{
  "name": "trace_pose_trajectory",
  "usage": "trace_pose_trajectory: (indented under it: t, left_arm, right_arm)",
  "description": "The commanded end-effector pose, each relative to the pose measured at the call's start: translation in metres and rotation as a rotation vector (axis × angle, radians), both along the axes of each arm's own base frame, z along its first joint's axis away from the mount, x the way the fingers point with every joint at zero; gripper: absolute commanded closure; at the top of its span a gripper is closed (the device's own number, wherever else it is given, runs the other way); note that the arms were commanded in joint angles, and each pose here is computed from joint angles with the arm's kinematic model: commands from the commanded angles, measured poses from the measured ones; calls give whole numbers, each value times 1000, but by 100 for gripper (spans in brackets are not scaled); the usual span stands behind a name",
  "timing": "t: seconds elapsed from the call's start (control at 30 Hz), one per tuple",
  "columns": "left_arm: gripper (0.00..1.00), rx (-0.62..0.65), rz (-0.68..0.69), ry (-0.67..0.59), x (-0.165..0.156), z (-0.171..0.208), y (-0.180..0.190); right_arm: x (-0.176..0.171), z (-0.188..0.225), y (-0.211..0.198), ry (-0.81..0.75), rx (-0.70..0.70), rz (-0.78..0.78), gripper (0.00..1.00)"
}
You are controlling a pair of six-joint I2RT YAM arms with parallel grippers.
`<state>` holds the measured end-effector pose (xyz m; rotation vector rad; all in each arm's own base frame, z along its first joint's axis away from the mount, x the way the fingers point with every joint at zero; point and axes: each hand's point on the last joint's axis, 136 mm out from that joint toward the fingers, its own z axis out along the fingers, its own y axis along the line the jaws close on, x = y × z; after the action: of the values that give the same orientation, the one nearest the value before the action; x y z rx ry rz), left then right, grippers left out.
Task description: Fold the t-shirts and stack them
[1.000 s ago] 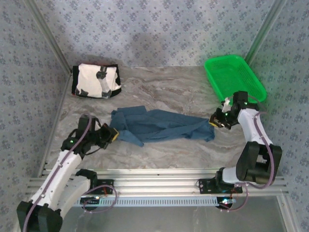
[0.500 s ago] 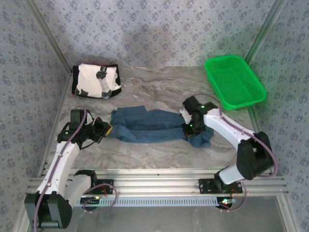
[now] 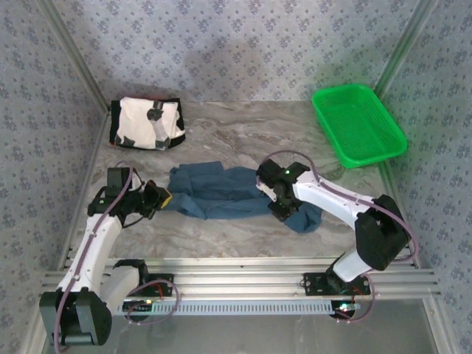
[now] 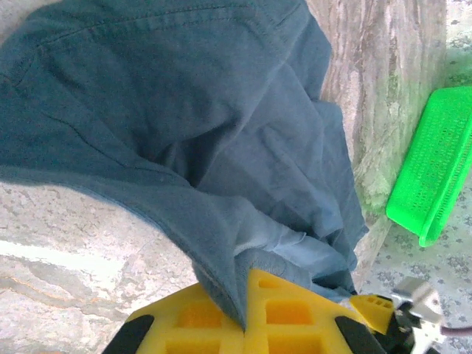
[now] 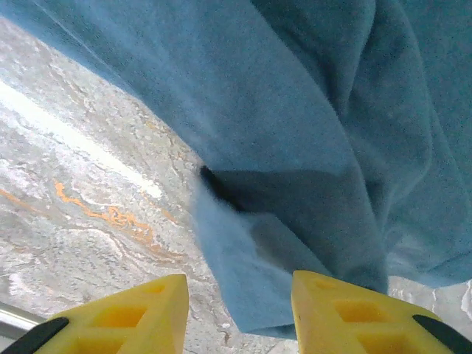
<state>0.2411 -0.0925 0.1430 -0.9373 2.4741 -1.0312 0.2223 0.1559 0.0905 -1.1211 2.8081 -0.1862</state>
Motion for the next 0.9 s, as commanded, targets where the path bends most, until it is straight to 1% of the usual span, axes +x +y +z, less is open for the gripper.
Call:
trace_pose_trajectory:
  t: [0.0, 0.1, 0.17, 0.2, 0.27, 0.3, 0.37, 0.6, 0.73, 0.87]
  left_arm:
    - [100, -1, -36, -2, -3, -5, -3]
    - [100, -3, -43, 2, -3, -8, -3]
    - [100, -2, -46, 7, -3, -10, -4]
    - [100, 0, -48, 7, -4, -11, -3]
    - [100, 1, -52, 4, -4, -11, -4]
    - [100, 2, -53, 4, -4, -12, -3]
    - [100, 3, -57, 5, -5, -13, -4]
    - [100, 5, -63, -3, -7, -14, -5]
    - [100, 10, -72, -16, -7, -12, -5]
    - [100, 14, -77, -20, -8, -13, -5]
  right_arm:
    - [-3, 32, 16, -12, 140, -109, 54]
    - [-8, 50, 30, 37, 319, -291, 53]
    - [-18, 52, 35, 117, 438, -445, 51]
    - [-21, 51, 35, 143, 471, -505, 51]
    - [-24, 47, 32, 135, 508, -605, 51]
    - [-26, 45, 31, 132, 509, -651, 51]
    - [-30, 37, 19, 118, 444, -739, 51]
    - [-40, 2, 28, 132, 296, -809, 50]
    - [-34, -19, 18, 89, 193, -882, 50]
    - [-17, -27, 16, 34, 163, -928, 51]
